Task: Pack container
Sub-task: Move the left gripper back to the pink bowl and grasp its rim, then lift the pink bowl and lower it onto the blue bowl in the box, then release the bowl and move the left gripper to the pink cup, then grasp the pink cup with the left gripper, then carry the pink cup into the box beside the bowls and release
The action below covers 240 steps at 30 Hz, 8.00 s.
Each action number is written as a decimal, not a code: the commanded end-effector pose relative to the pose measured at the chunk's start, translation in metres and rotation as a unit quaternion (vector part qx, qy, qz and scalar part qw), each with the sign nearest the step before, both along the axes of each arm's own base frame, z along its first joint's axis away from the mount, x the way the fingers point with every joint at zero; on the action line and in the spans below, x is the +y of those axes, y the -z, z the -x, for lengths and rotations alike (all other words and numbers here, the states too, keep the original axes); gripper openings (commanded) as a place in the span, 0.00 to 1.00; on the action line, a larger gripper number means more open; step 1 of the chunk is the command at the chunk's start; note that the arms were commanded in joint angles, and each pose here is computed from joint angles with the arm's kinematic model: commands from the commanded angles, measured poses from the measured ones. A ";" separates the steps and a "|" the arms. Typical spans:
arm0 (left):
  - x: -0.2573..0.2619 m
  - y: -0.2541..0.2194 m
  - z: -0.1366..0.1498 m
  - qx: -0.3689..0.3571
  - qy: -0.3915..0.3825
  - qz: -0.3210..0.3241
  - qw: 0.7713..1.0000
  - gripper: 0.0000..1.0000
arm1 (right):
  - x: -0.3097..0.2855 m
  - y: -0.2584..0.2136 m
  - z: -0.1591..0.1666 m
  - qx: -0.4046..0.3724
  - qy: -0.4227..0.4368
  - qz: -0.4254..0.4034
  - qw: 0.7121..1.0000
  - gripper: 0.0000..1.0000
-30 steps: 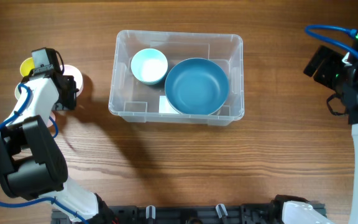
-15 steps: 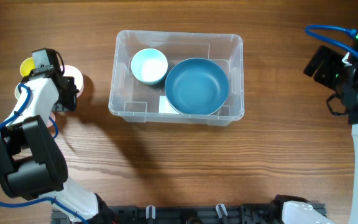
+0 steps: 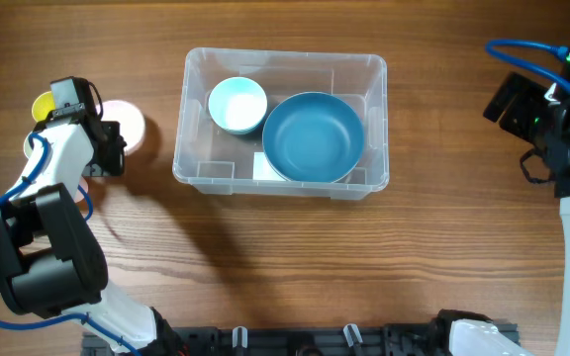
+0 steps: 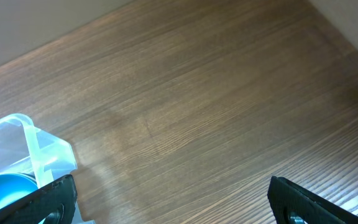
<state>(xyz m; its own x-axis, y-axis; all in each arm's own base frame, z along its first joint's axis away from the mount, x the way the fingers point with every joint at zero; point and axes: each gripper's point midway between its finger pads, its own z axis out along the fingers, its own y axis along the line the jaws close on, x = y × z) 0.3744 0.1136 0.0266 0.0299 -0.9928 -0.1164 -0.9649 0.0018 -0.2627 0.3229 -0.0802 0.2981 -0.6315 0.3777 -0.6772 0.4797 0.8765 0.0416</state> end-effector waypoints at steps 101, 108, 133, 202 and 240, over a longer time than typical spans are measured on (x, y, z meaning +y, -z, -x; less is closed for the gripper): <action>-0.011 -0.231 0.105 0.010 0.228 -0.325 0.918 0.77 | -0.001 0.000 0.000 -0.004 0.007 -0.005 1.000 0.99; -0.008 -0.207 0.076 -0.013 0.321 -0.254 0.912 0.78 | -0.001 0.000 0.000 -0.004 0.006 -0.005 1.000 1.00; 0.048 -0.091 0.067 0.120 0.345 -0.129 0.922 0.76 | -0.001 0.000 0.000 -0.004 0.006 -0.005 1.000 1.00; 0.050 -0.029 0.049 0.129 0.350 -0.099 0.922 0.57 | -0.001 0.000 0.000 -0.004 0.006 -0.005 1.000 1.00; -0.136 -0.217 0.006 -0.173 0.536 -0.127 0.816 0.04 | -0.001 0.000 0.000 -0.004 0.006 -0.005 1.000 1.00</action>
<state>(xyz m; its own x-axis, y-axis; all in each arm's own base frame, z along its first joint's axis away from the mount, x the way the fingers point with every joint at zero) 0.3739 0.0240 0.2137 -0.7447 -0.5079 -0.4331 -0.3806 0.8561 -0.3495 0.3229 -0.0804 0.2980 -0.6316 0.3780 -0.6769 0.4800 0.8763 0.0414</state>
